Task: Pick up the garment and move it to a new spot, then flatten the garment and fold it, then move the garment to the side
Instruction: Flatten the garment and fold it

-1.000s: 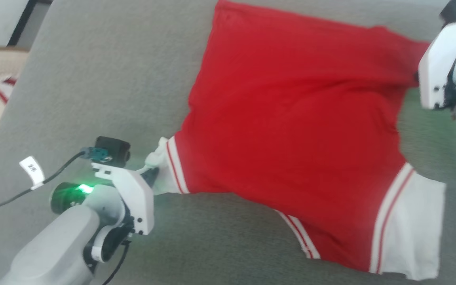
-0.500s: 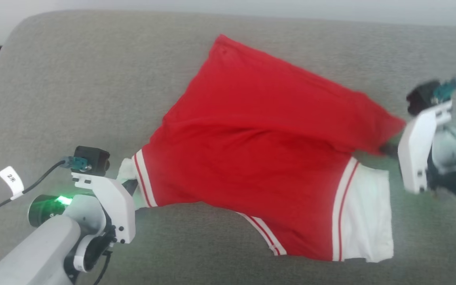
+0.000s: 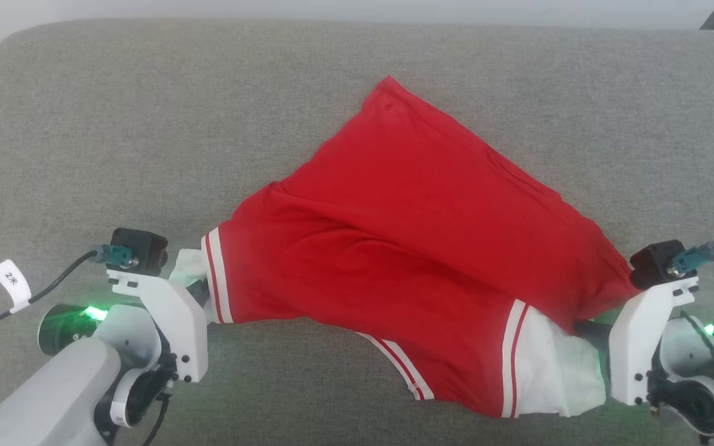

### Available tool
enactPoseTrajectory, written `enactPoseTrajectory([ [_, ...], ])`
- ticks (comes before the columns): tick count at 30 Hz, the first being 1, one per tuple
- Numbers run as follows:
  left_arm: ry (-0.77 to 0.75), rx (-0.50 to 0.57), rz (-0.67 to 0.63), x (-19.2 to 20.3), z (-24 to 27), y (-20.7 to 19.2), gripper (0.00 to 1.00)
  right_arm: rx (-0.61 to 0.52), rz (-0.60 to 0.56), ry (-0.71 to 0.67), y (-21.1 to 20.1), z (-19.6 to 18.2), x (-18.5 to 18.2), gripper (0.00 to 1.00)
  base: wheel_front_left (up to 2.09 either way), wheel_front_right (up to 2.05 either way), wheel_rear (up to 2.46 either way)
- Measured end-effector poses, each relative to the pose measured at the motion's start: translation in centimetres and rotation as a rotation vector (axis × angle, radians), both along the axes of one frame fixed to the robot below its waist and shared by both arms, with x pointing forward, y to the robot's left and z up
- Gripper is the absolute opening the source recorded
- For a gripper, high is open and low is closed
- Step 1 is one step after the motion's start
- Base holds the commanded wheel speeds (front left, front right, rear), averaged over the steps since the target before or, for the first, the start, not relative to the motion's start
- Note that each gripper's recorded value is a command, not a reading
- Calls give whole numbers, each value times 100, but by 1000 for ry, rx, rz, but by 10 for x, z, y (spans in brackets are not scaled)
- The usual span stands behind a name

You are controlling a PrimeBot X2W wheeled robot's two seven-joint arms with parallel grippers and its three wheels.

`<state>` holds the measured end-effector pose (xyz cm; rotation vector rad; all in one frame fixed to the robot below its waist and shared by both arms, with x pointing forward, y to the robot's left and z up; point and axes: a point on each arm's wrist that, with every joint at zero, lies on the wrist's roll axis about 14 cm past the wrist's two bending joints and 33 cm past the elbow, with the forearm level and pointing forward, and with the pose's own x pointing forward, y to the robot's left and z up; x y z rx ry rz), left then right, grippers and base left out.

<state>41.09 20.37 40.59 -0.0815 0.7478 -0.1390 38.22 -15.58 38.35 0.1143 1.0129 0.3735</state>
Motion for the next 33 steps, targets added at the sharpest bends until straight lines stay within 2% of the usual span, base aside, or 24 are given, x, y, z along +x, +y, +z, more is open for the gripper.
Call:
enactPoseTrajectory([
  [1, 1, 0, 0, 0, 0, 0, 0, 3, -6, 1, 2, -2, -1, 27, 0, 0, 0],
  [2, 2, 0, -1, 0, -1, 0, 0, 1, -12, -2, 2, -3, -1, 27, 0, 0, 0],
  [3, 3, 0, -1, 0, -1, 0, 0, -1, -16, -2, 2, -3, -1, 51, 0, 0, 0],
  [4, 3, 0, -1, 0, -1, 0, 0, -3, -17, -4, 2, -4, -1, 87, 0, 0, 0],
  [5, 2, 1, -1, 0, -1, 0, 0, -4, -19, -8, 3, -3, -1, 100, 0, 0, 0],
  [10, -4, 2, 0, -1, 2, 1, 0, -14, -22, -62, 1, 9, 5, 100, 0, 0, 0],
  [15, -8, -1, 2, -6, 4, 1, 0, 4, 2, -197, 10, 44, 21, 100, 0, 0, 0],
  [20, -9, -6, 11, -11, 6, 2, 0, 37, 55, -381, 32, 88, 50, 100, 0, 0, 0],
  [24, -4, -9, 16, -16, 5, 2, 0, 42, 110, -484, 53, 109, 76, 100, 0, 0, 0],
  [33, -9, -22, 16, -19, 6, -1, 0, 78, 215, -571, 107, 123, 139, 100, 0, 0, 0],
])
